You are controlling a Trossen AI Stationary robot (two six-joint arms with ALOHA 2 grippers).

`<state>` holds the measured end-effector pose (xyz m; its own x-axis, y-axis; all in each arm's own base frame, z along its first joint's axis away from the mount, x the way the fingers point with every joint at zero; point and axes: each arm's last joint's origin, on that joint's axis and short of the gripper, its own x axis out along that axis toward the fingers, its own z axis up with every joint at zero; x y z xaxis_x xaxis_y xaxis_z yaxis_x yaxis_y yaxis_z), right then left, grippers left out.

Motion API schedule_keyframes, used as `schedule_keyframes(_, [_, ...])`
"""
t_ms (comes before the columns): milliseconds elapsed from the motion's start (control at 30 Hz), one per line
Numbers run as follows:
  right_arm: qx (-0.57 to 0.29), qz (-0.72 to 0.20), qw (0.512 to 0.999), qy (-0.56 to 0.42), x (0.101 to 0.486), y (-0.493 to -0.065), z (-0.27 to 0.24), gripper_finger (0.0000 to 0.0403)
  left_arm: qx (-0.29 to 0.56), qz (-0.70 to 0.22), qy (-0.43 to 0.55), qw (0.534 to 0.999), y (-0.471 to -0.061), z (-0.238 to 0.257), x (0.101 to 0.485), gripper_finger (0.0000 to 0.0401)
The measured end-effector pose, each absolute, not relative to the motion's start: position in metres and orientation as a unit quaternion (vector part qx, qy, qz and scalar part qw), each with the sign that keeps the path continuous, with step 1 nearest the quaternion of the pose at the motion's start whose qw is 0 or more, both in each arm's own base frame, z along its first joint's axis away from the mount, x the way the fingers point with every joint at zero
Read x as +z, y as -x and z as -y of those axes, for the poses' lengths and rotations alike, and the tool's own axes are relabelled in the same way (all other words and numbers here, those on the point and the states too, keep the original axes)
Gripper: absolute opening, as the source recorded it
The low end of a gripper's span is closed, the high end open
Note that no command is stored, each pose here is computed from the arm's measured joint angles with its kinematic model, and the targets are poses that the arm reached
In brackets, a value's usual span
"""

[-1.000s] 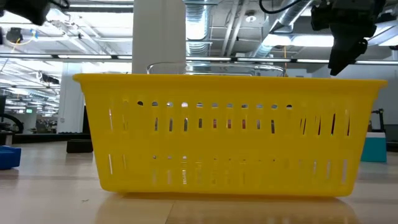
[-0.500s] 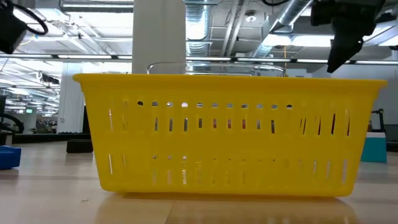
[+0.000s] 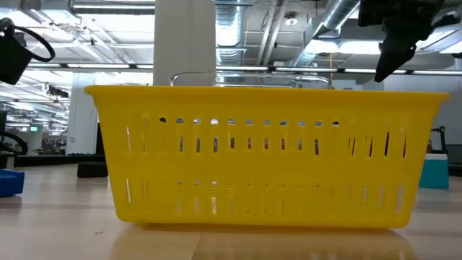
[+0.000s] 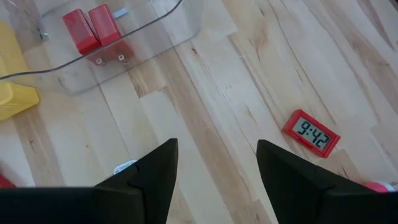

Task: Pick & Place Office items
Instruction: Put the white charger adapter into the transparent bin

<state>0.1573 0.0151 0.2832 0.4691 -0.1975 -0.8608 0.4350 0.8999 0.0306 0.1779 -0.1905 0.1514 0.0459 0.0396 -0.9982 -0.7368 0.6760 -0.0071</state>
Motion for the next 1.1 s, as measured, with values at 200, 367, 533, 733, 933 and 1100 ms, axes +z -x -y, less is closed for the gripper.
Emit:
schedule_keyframes(200, [-0.186,-0.481,0.848,-0.125,0.283,-0.157,-0.015,0.0211,0.288,-0.631,0.268,0.669,-0.176,0.191,0.151,0.0124])
schedule_keyframes(367, [-0.186,-0.479,0.849,-0.126,0.283,-0.158,-0.015,0.0211,0.265,-0.63,0.235,0.691,-0.178,0.189,0.152,0.0112])
schedule_keyframes(533, [-0.183,-0.467,0.855,-0.13,0.285,-0.16,-0.016,0.0211,0.246,-0.593,0.173,0.747,-0.183,0.174,0.166,0.0112])
schedule_keyframes(733, [-0.182,-0.463,0.857,-0.132,0.285,-0.161,-0.016,0.0211,0.217,-0.504,0.138,0.824,-0.197,0.141,0.203,0.0112])
schedule_keyframes(933, [-0.181,-0.459,0.86,-0.132,0.286,-0.162,-0.016,0.0211,0.101,-0.357,0.122,0.92,-0.242,0.113,0.243,0.0112])
schedule_keyframes(1100, [-0.178,-0.461,0.86,-0.127,0.286,-0.162,-0.016,0.0211,0.039,-0.306,0.089,0.947,-0.281,0.077,0.247,0.0112])
